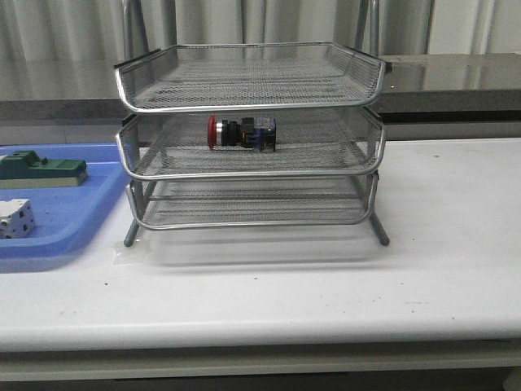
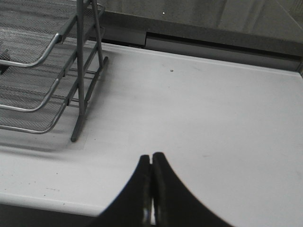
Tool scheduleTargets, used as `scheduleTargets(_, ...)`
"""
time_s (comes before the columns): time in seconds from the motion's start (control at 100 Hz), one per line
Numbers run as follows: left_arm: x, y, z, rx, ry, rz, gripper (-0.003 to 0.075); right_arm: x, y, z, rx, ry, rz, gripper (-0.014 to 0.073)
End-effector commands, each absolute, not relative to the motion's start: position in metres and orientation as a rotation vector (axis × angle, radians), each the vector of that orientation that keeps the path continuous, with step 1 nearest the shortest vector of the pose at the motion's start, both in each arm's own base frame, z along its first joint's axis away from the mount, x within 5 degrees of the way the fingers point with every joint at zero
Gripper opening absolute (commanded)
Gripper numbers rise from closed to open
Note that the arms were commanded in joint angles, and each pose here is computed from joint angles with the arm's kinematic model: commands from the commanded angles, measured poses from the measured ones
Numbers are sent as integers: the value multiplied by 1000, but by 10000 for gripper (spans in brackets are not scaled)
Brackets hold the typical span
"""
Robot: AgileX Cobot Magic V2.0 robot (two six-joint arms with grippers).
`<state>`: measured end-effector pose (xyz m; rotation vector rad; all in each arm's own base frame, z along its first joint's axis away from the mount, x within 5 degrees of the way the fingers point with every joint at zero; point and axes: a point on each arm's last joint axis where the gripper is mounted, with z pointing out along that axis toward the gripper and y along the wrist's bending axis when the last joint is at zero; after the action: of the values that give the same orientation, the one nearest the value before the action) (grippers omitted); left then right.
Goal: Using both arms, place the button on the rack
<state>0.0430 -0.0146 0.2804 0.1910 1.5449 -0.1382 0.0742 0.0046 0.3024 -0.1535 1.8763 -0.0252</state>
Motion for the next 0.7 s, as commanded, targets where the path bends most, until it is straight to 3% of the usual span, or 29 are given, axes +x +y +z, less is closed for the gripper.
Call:
scheduleTargets(0.0,43,-12,295,143,1460,-140,-20,74,4,316,-141,1792,-39,-69)
scheduleTargets(0.69,43,-12,295,143,1460,-140,-20,74,4,317,-134,1771,-26,-69)
